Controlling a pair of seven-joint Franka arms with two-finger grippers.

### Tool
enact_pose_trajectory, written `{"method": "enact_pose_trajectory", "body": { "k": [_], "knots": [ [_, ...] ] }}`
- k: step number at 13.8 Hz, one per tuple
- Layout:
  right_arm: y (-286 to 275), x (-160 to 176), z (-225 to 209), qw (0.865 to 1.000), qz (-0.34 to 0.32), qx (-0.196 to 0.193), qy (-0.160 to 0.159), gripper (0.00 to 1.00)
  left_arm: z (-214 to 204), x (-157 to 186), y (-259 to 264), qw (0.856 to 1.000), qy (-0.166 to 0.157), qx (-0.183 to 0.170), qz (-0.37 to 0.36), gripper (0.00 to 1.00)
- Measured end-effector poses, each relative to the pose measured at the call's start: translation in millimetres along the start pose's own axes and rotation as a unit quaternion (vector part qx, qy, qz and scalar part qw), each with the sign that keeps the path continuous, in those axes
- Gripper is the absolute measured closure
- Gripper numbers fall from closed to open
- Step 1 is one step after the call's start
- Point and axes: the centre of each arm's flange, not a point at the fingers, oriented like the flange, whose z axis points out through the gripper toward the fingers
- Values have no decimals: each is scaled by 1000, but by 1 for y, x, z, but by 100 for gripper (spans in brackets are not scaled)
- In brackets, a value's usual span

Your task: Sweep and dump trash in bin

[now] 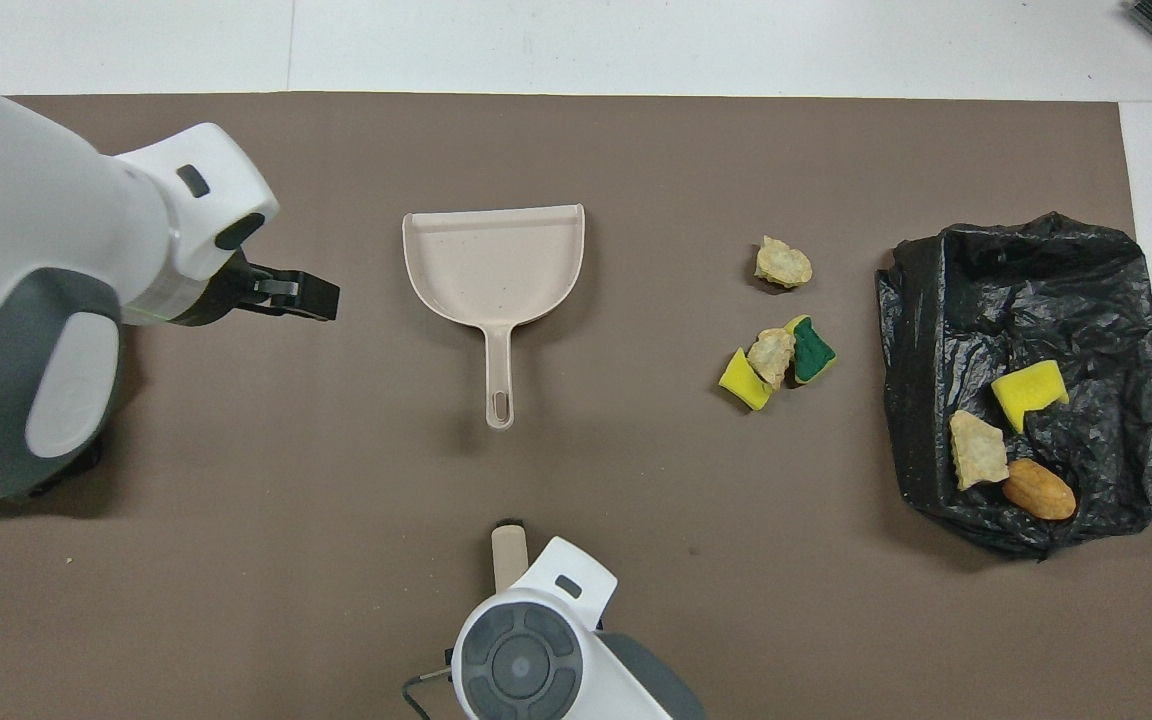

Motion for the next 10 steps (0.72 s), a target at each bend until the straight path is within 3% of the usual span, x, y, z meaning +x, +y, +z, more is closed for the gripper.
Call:
{"method": "enact_pose_trajectory", "body": {
  "k": [3, 7, 8, 10],
  "knots": [
    [-2, -12, 20, 1000, 7, -1, 4, 0, 50, -1, 53, 1000, 0, 22, -3, 0],
    [-10, -27, 28, 1000, 1, -3, 4, 0, 105, -9, 91, 999, 1, 17, -28, 0],
    [-11, -29, 31, 1000, 0, -3, 6, 7, 115, -10, 96, 999, 1, 12, -40, 0],
    [-9, -32, 37, 1000, -1, -6, 3, 32, 129, -12, 104, 999, 0, 4, -52, 0]
  ]
}}
